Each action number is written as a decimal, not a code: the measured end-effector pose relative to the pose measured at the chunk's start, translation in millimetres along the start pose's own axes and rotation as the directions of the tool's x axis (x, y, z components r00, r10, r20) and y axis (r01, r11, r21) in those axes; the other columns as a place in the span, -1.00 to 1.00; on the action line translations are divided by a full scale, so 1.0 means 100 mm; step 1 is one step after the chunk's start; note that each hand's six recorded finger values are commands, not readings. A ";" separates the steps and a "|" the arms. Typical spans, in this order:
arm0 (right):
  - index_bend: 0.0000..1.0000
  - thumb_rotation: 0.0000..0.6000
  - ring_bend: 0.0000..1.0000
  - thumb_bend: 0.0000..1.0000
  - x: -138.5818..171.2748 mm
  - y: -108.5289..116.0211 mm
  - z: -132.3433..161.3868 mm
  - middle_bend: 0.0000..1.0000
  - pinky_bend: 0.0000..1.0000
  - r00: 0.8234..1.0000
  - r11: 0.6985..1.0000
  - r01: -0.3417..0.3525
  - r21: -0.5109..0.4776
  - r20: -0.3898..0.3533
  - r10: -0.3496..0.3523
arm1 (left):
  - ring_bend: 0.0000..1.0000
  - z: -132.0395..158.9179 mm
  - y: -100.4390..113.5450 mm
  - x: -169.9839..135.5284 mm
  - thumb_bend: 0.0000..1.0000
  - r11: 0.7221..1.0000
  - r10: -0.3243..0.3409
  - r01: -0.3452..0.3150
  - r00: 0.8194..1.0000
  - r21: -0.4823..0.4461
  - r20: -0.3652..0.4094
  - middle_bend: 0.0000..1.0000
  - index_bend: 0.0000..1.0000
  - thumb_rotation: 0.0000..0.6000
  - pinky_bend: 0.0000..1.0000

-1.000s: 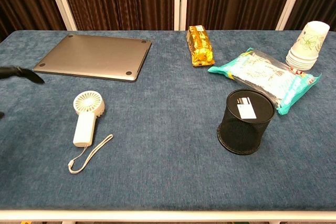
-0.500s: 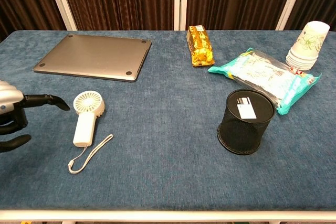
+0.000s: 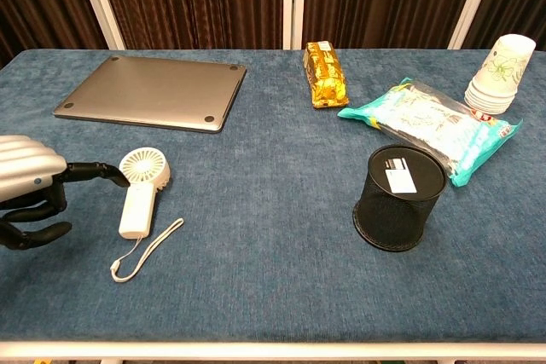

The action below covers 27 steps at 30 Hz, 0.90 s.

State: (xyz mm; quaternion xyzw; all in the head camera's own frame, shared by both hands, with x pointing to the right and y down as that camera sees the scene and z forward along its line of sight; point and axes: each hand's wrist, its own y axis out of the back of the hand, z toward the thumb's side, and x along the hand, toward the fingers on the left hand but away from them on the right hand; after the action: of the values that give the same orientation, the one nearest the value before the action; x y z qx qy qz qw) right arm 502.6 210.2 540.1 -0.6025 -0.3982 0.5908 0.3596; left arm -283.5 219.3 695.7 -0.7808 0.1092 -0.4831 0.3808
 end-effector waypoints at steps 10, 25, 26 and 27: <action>-1.00 1.00 -1.00 -0.59 0.00 0.00 -0.02 -1.00 -1.00 1.000 1.000 0.000 0.002 0.006 0.000 | 0.75 -0.03 -0.03 0.09 -0.06 1.000 -0.009 0.009 1.000 -0.013 -0.009 0.82 -0.68 1.00 0.66; -1.00 1.00 -1.00 -0.59 0.01 -0.03 -0.06 -1.00 -1.00 1.000 1.000 -0.009 0.002 0.015 0.009 | 0.75 -0.04 -0.03 0.14 -0.06 1.000 -0.013 0.012 1.000 -0.012 -0.015 0.82 -0.68 1.00 0.66; -1.00 1.00 -1.00 -0.59 0.01 -0.04 -0.07 -1.00 -1.00 1.000 1.000 -0.010 0.003 0.016 0.010 | 0.74 -0.04 -0.03 0.14 -0.06 1.000 -0.014 0.014 1.000 -0.012 -0.016 0.82 -0.68 1.00 0.66; -1.00 1.00 -1.00 -0.59 0.01 -0.04 -0.07 -1.00 -1.00 1.000 1.000 -0.010 0.003 0.016 0.010 | 0.74 -0.05 -0.04 0.14 -0.06 1.000 -0.016 0.016 1.000 -0.012 -0.018 0.82 -0.68 1.00 0.66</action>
State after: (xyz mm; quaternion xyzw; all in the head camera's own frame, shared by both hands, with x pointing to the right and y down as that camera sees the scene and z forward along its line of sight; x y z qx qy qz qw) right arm 509.1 213.4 543.5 -0.5992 -0.3972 0.5981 0.3543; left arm -280.9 211.9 708.7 -0.7795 0.1094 -0.4926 0.3712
